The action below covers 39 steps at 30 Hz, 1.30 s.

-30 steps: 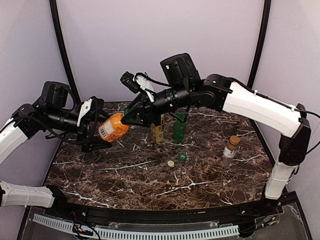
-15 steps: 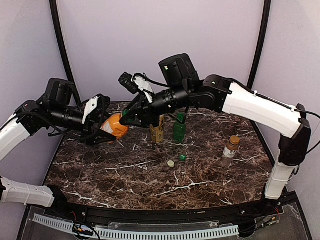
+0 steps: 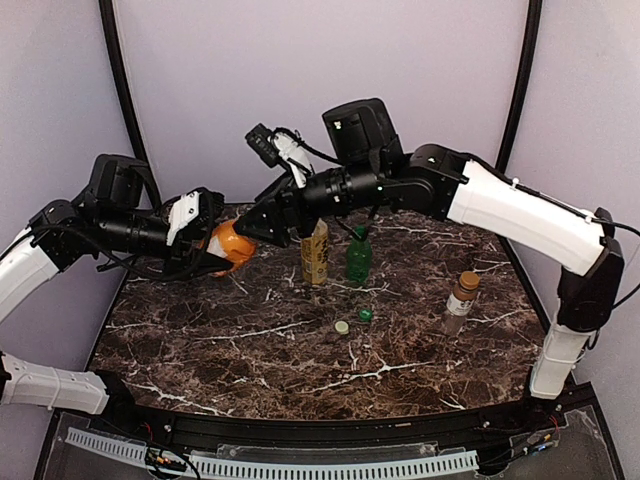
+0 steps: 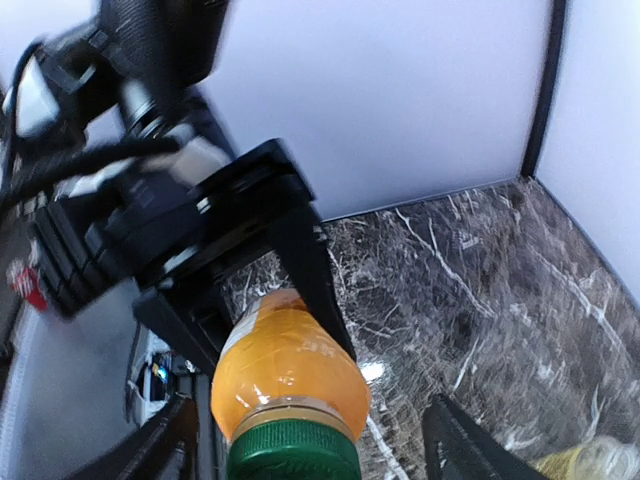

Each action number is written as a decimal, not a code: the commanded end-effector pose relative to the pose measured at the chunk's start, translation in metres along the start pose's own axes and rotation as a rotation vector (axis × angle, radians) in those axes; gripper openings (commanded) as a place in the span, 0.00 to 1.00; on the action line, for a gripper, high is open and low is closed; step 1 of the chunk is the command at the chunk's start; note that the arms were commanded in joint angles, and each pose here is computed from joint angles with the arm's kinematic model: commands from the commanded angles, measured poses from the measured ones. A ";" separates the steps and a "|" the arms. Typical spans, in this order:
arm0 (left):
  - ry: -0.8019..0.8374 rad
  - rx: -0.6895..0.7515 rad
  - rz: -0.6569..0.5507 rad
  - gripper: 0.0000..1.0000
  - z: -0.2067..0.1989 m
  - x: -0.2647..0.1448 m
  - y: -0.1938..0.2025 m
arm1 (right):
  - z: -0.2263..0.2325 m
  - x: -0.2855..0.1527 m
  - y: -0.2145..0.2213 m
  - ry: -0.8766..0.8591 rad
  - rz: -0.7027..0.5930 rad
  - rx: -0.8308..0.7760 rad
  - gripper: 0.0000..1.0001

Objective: Unscrew the bottle caps

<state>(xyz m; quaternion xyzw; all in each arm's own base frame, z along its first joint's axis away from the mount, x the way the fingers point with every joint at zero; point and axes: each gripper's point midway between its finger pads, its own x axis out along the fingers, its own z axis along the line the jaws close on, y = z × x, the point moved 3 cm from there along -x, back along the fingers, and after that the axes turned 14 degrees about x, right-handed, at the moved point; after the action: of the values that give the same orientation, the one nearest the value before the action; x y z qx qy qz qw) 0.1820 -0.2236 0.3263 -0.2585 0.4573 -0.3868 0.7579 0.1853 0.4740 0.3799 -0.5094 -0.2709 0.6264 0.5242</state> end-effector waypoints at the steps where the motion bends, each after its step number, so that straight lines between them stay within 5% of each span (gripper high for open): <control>1: -0.267 0.144 0.133 0.24 0.040 -0.015 0.007 | -0.029 -0.039 -0.049 0.139 -0.208 0.369 0.85; 6: -0.600 0.371 0.361 0.21 0.087 -0.033 0.015 | -0.046 -0.053 -0.041 0.162 -0.245 0.592 0.84; 11: -0.671 0.640 0.490 0.20 0.091 -0.027 0.011 | -0.048 -0.032 -0.047 0.117 -0.218 0.607 0.89; 15: -0.715 0.736 0.536 0.20 0.091 -0.028 0.010 | -0.048 -0.020 -0.053 0.084 -0.214 0.601 0.84; 39: -0.769 0.762 0.506 0.18 0.089 -0.024 0.003 | -0.061 0.005 -0.044 -0.013 -0.199 0.637 0.56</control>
<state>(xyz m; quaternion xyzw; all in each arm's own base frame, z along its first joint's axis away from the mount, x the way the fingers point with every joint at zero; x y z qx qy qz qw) 0.2582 -0.2018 0.3686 0.0425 0.0414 -0.2137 0.9751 0.2553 0.4759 0.3966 -0.2967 -0.0997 0.6250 0.7151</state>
